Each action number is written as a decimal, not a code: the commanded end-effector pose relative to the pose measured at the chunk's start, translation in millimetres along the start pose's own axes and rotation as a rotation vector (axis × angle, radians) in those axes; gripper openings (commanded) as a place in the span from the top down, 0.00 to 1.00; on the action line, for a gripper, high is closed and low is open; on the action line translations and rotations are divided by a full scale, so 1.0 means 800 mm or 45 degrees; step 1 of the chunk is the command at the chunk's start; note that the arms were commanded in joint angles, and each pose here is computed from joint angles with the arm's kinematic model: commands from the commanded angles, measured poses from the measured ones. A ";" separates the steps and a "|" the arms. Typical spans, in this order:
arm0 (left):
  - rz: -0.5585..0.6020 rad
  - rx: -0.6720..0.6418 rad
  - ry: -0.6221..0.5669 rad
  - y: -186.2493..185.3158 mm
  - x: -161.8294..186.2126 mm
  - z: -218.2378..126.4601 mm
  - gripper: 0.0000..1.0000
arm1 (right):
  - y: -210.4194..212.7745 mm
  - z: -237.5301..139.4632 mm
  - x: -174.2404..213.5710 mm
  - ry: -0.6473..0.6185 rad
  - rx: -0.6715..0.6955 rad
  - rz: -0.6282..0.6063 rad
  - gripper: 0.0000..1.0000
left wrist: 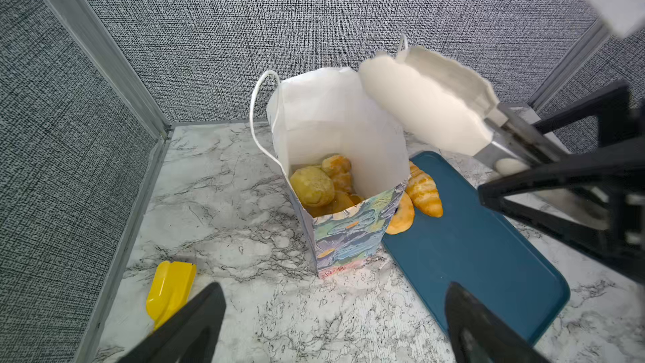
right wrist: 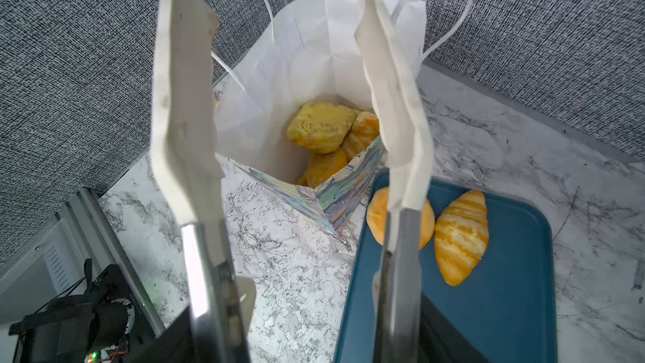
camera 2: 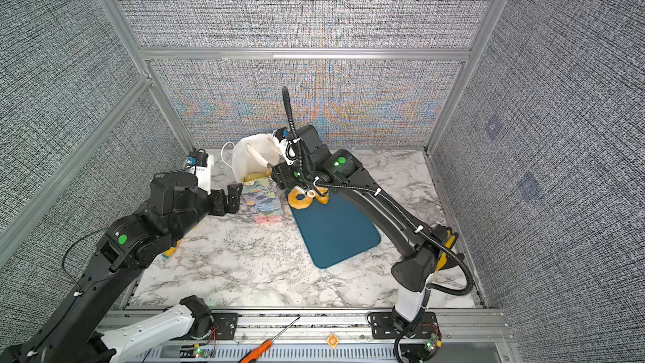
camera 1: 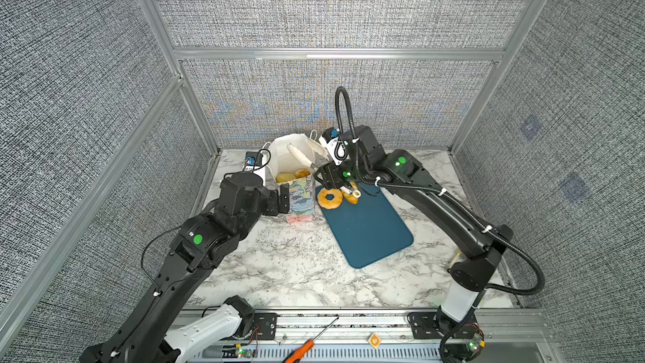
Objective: Place the fake bread into the paper bag
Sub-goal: 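Move the empty tongs back over the tray with right gripper while left gripper draws back, then lower the open tongs around the remaining croissant on the tray with the right gripper, then close the tongs on the remaining croissant with the right gripper, then lift the croissant in the tongs toward the white paper bag with the right gripper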
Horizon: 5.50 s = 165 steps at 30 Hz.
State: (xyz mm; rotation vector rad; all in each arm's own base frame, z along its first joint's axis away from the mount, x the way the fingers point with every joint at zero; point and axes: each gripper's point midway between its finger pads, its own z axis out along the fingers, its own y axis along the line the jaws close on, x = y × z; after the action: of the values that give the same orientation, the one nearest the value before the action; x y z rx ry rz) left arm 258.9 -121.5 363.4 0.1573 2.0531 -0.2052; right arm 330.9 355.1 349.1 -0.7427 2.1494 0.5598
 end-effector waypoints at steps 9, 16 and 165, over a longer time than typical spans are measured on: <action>-0.060 0.133 -0.023 -0.026 0.004 0.015 0.02 | -0.042 -0.050 0.031 0.014 0.212 -0.077 0.28; -0.090 0.211 -0.001 -0.047 0.009 0.027 0.06 | -0.073 -0.063 0.076 0.034 0.321 -0.043 0.25; 0.034 0.163 0.005 -0.079 0.026 0.032 0.01 | -0.194 -0.019 0.206 0.518 0.429 0.157 0.41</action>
State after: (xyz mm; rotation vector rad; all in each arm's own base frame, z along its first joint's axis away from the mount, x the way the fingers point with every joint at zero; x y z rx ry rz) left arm 259.1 -196.7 337.6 0.2523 2.0333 -0.3803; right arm 342.7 173.6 191.2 -0.5773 2.6036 0.0553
